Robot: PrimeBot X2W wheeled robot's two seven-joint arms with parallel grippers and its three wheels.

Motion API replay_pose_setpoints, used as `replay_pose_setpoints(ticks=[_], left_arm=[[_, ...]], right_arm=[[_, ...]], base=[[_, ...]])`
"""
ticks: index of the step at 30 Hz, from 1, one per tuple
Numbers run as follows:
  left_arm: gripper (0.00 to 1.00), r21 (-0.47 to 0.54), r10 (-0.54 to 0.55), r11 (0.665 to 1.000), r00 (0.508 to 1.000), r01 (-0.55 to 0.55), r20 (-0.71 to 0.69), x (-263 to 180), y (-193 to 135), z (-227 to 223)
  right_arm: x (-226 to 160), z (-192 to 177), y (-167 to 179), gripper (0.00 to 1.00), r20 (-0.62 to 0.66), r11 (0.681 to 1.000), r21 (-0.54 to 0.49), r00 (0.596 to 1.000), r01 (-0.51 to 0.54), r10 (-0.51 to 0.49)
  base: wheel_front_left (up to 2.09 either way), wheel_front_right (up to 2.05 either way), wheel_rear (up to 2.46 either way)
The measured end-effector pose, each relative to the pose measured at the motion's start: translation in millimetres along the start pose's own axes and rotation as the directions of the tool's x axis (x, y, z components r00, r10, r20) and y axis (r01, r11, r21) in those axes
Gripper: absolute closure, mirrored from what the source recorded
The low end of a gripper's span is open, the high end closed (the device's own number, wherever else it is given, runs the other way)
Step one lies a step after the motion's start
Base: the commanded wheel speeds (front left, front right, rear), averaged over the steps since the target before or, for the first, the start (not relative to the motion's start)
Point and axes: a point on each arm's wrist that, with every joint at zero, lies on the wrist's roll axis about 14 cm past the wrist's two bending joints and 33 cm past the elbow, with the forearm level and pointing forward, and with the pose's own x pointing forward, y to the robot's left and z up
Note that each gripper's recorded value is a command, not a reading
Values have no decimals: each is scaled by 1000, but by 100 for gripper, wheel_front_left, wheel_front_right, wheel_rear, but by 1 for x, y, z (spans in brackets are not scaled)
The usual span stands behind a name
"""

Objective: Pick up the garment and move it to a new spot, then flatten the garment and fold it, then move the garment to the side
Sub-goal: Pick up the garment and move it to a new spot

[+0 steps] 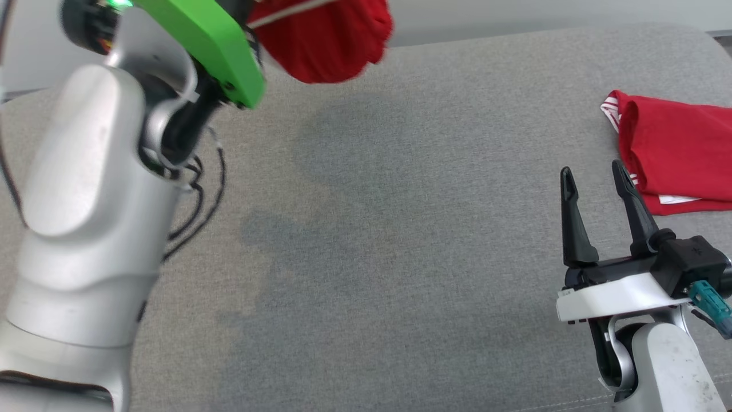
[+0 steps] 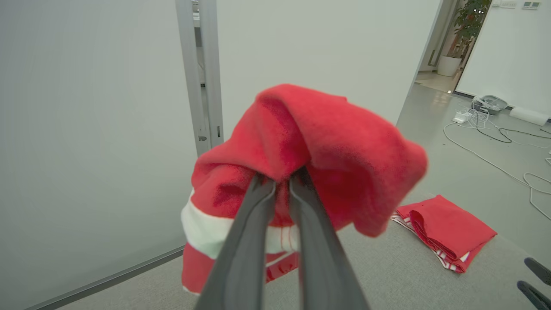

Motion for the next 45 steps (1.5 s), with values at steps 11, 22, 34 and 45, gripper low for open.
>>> replay_pose_setpoints(ticks=[11,22,34,45], left_arm=[[100,-261,-113,963,979,66,-170,-31,-80,-152],[0,-239,123,946,926,-218,-358,-85,-22,-258],[0,-122,246,955,954,-269,-174,-98,4,-208],[0,-133,412,899,909,-418,-66,-149,12,-187]], right_arm=[[-15,-8,-11,0,-26,999,15,999,38,-37],[-16,-25,-11,0,-73,999,21,997,42,-40],[-17,-22,11,0,-61,999,43,998,-19,22],[-21,-19,34,0,-56,994,68,995,-81,85]], base=[[0,0,0],[0,0,0],[0,0,0],[0,0,0]])
